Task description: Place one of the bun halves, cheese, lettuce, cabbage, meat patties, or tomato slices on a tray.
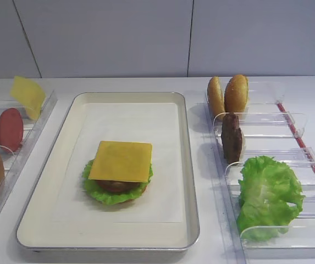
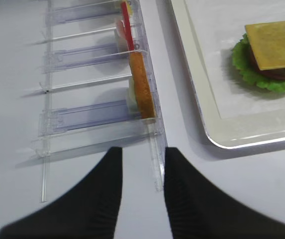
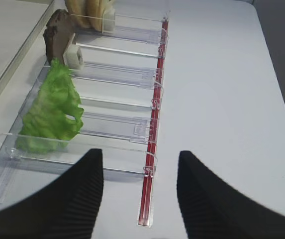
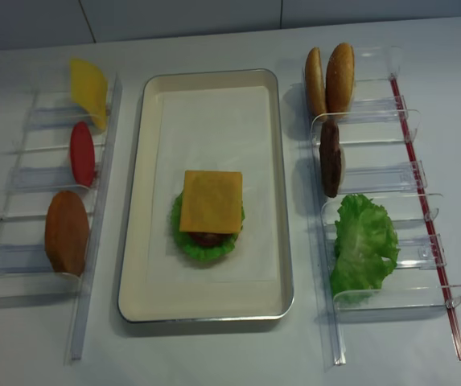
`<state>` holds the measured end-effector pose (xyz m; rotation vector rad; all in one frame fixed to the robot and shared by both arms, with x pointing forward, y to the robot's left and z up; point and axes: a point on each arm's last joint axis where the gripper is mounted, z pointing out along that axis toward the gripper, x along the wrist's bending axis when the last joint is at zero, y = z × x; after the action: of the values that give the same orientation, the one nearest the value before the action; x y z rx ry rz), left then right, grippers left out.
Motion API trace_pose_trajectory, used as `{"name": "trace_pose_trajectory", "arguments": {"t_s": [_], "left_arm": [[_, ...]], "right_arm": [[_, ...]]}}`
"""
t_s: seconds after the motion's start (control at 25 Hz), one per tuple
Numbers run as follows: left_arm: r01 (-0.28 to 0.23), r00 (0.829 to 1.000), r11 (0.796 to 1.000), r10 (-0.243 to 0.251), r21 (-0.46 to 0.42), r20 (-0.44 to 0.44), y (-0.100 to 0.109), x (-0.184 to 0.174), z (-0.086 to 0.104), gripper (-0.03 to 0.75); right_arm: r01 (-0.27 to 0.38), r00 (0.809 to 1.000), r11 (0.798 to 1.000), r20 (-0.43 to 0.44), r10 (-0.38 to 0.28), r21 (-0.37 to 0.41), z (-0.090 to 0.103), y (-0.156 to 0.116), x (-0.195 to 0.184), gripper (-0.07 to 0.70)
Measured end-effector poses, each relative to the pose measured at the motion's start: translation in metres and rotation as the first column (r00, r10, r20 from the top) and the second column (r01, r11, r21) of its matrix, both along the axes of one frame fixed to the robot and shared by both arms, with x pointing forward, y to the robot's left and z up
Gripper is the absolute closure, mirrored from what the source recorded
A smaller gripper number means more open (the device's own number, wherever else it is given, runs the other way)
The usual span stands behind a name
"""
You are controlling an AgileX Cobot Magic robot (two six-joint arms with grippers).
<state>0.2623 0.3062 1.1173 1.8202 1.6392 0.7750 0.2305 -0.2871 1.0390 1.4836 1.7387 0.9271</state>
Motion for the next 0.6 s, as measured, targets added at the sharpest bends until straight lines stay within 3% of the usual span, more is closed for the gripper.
{"name": "trace_pose_trajectory", "arguments": {"t_s": [0.48, 0.6], "left_arm": [[0.051, 0.979, 0.994, -0.031, -0.095, 0.202, 0.003, -0.057, -0.031, 0.492], [0.053, 0.976, 0.994, -0.031, -0.097, 0.214, 0.004, -0.061, -0.039, 0.492]], "right_arm": [[0.0, 1.0, 1.0, 0.0, 0.0, 0.001, 0.0, 0.0, 0.0, 0.287], [0.0, 1.0, 1.0, 0.0, 0.0, 0.001, 0.0, 0.0, 0.0, 0.287]]}}
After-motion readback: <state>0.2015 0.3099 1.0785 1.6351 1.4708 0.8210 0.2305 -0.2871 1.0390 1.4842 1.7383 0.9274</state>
